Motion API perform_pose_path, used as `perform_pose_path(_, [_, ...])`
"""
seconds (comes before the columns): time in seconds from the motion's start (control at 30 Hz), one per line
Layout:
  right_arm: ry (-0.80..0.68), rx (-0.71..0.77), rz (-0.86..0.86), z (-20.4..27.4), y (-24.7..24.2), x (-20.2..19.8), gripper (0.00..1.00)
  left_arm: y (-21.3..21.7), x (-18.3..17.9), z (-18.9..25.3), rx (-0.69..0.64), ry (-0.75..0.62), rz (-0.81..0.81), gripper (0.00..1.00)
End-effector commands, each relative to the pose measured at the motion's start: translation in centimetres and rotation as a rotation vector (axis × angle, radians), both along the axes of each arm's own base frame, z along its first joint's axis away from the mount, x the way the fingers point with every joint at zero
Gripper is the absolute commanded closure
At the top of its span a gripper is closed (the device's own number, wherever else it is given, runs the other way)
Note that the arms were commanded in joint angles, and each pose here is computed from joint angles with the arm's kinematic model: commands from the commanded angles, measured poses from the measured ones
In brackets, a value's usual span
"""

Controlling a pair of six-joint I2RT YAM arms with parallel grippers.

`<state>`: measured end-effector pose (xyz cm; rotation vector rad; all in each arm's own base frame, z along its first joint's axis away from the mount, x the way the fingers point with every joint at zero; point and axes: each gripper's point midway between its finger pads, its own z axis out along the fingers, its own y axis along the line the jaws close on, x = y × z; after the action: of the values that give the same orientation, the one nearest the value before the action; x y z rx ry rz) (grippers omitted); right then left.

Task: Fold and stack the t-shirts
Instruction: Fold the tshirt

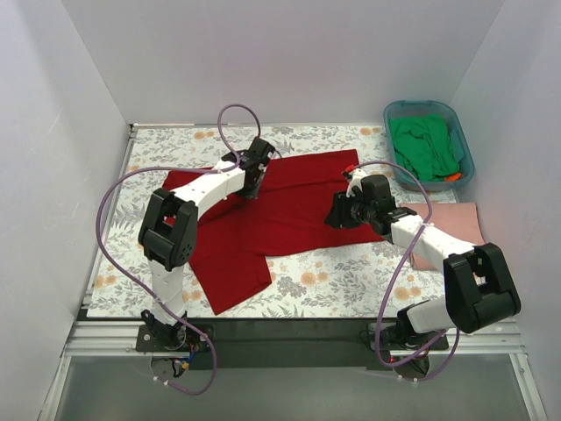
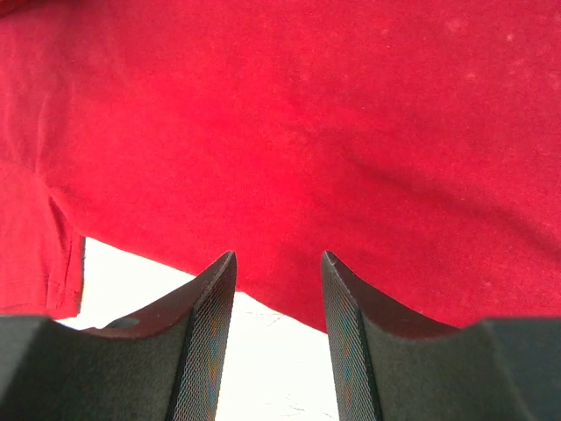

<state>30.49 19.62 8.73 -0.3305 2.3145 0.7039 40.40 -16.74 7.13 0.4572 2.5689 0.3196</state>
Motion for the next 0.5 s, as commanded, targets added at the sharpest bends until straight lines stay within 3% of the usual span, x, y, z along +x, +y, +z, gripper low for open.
perform_pose_path(0.0, [-0.046,0.033,0.033,1.2,0.7,0.6,0.50,-1.2,0.5,1.7,-0.051,0.005,-0.030,0.98])
perform_pose_path(0.17, [-0.049,0.049,0.064,1.3,1.1,0.4,0.50,-2.1,-0.9,0.0,-0.092,0.100,-0.036,0.92])
perform_pose_path(0.33, [-0.038,0.133,0.125,2.0,2.9,0.1,0.50,-2.1,-1.9,0.2,-0.146,0.093,0.027,0.62])
perform_pose_path(0.47, [-0.016,0.196,0.158,2.4,5.1,0.4,0.50,-1.8,-1.5,5.0,-0.301,-0.062,0.140,0.43])
